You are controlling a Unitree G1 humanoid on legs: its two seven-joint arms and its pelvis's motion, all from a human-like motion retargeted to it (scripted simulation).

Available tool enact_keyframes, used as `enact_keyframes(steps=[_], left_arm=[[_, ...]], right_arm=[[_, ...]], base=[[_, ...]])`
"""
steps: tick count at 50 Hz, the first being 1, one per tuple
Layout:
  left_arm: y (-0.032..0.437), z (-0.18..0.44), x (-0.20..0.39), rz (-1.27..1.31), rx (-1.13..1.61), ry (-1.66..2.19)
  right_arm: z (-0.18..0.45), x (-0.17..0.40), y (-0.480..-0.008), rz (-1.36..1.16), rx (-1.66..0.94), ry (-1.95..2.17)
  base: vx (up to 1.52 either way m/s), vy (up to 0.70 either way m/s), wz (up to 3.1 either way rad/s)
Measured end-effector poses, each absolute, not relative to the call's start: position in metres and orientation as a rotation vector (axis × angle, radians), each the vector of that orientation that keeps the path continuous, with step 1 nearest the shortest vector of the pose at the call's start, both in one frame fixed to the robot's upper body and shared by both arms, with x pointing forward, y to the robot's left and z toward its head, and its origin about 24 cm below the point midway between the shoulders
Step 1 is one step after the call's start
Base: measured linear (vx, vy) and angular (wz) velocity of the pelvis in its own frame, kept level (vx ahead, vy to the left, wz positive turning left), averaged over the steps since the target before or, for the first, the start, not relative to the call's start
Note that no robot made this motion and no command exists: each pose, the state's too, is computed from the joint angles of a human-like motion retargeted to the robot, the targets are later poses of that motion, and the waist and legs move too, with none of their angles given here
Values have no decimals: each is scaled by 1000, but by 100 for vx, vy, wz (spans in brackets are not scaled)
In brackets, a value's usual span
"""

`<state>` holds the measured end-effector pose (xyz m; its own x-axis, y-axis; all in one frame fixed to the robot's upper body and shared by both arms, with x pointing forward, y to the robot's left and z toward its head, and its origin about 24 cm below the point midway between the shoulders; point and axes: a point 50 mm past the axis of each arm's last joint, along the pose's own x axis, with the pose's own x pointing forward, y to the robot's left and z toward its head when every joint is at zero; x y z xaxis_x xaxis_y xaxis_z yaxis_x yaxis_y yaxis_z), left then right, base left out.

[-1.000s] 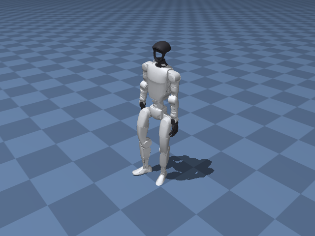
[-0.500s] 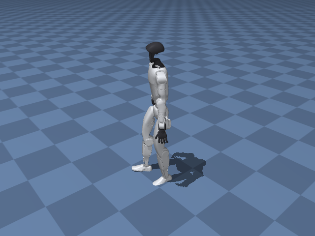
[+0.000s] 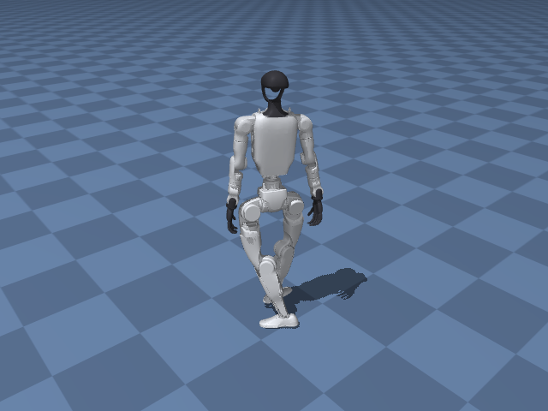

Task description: In place motions

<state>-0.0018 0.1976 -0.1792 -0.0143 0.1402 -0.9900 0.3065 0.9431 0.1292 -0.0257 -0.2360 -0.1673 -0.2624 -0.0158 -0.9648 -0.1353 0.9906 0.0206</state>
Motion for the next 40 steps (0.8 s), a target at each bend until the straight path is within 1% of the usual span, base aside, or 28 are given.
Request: enact_keyframes(steps=[3, 7, 10, 13, 17, 21, 24, 28, 31, 34, 37, 40], left_arm=[[195, -180, 2, -119, 332, 1573], [210, -178, 21, -62, 309, 1500], [204, -178, 24, -20, 257, 1470], [197, -179, 28, 37, 174, 1467], [194, -180, 24, 36, 128, 1497], [185, -181, 8, 74, 86, 1554], [185, -181, 0, 113, 39, 1589], [182, -181, -5, 134, -4, 1612], [185, -180, 14, 135, 6, 1566], [186, -180, 27, 116, 23, 1517], [183, -180, 32, 116, 10, 1482], [184, -180, 43, 107, -1, 1448]], right_arm=[[-167, -42, -226, 95, -41, 1885], [-169, -38, -215, 142, -31, 1886], [-171, -27, -212, 236, -101, 1877], [-174, 6, -211, 336, -223, 1780], [-174, 40, -209, 461, -366, 1644], [-175, 43, -205, 508, -417, 1598], [-176, 35, -203, 514, -391, 1623], [-176, 14, -203, 478, -335, 1722], [-175, 4, -204, 380, -244, 1758], [-172, -22, -209, 339, -164, 1853], [-167, -48, -213, 313, -157, 1958], [-167, -51, -214, 297, -181, 1972]], base=[[37, -22, -112], [62, -59, -285], [-12, -1, -230], [-11, -6, -233], [11, 10, -166], [14, 36, -129], [34, 11, -148], [26, 14, 29], [7, 12, -53], [28, 14, -83], [26, 8, -42], [2, 2, -13]])
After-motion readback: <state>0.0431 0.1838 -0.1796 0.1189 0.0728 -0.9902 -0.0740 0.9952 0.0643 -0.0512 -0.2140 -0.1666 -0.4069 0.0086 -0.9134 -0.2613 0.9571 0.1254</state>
